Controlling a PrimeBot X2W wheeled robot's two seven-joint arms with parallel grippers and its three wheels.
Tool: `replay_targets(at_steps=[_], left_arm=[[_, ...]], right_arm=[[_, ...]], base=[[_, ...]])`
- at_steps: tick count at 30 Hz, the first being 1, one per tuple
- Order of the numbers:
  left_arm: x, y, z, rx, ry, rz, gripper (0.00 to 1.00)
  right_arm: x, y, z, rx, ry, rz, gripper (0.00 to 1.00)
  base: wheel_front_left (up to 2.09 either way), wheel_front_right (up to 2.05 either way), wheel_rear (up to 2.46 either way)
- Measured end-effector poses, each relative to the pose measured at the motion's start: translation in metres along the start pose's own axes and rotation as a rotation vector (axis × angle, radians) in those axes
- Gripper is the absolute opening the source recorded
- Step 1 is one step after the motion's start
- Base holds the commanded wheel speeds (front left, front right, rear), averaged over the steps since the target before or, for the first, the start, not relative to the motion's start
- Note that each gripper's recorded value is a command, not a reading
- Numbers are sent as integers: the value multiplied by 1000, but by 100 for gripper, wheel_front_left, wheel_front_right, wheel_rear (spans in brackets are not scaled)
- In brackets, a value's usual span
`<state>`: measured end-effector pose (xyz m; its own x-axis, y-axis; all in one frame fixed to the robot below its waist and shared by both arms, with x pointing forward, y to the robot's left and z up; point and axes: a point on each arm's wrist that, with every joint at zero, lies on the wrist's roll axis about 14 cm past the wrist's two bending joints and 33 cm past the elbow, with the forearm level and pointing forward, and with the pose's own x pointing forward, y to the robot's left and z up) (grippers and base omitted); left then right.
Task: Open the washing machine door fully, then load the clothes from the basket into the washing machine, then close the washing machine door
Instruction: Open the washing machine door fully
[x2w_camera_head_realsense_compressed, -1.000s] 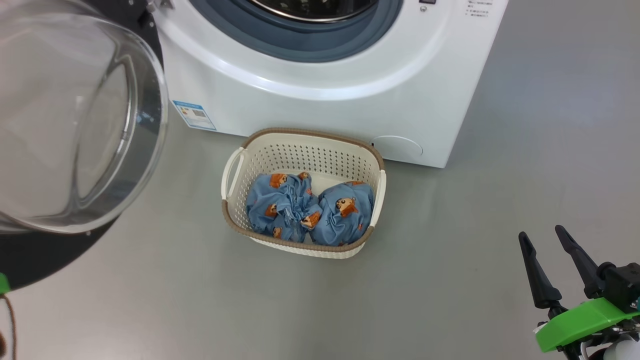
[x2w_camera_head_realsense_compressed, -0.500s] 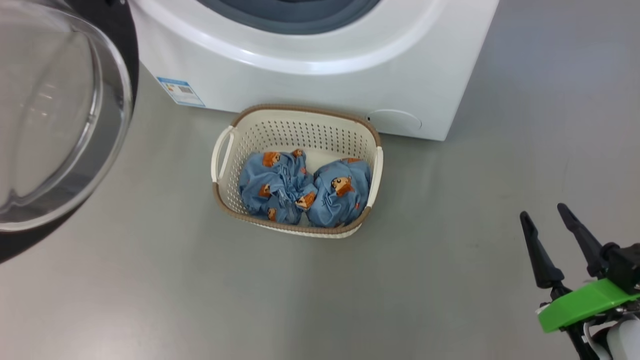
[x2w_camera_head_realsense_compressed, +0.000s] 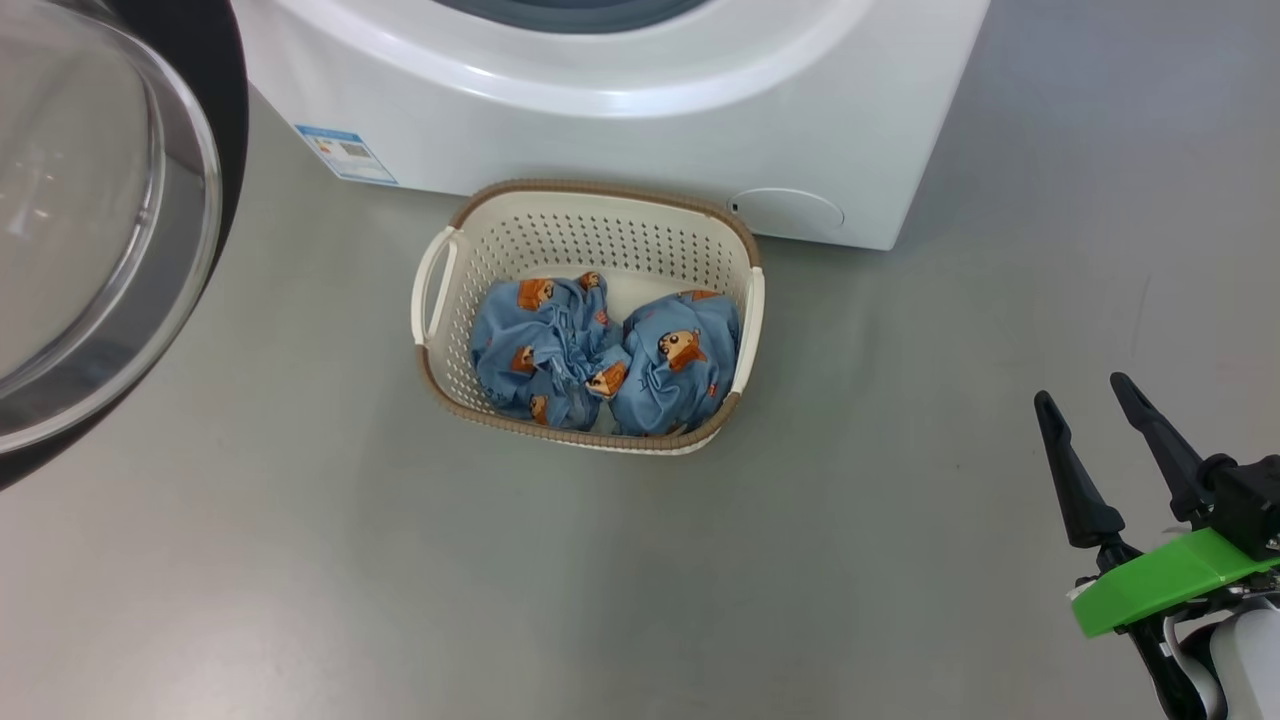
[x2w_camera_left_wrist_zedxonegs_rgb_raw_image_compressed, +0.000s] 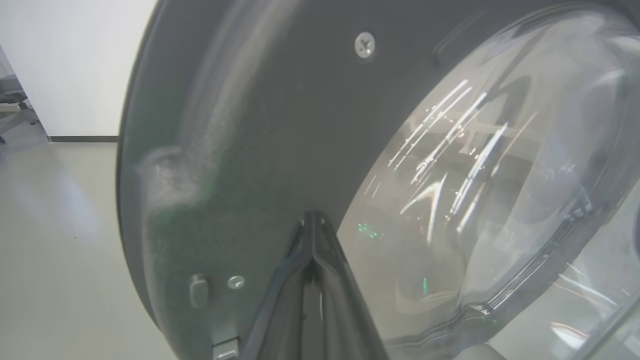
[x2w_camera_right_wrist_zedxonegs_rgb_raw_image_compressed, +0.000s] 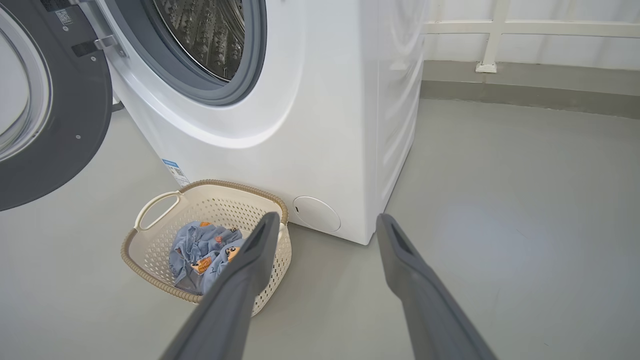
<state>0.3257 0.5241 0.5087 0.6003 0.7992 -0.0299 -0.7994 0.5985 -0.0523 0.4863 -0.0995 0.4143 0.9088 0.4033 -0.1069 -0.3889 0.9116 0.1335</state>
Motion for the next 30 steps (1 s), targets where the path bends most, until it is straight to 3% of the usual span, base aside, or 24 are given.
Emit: replay_targets(at_steps=[10,30], left_arm=[[-15,-4,6,-82,-26,-39,0],[-110,-3,-25,-162,5,-181,0]], right_arm=[[-4,9,18,-4,-37,5,100],[-46,24,50,-5,-94,-17,100]], base=[[0,0,0],[0,0,0]])
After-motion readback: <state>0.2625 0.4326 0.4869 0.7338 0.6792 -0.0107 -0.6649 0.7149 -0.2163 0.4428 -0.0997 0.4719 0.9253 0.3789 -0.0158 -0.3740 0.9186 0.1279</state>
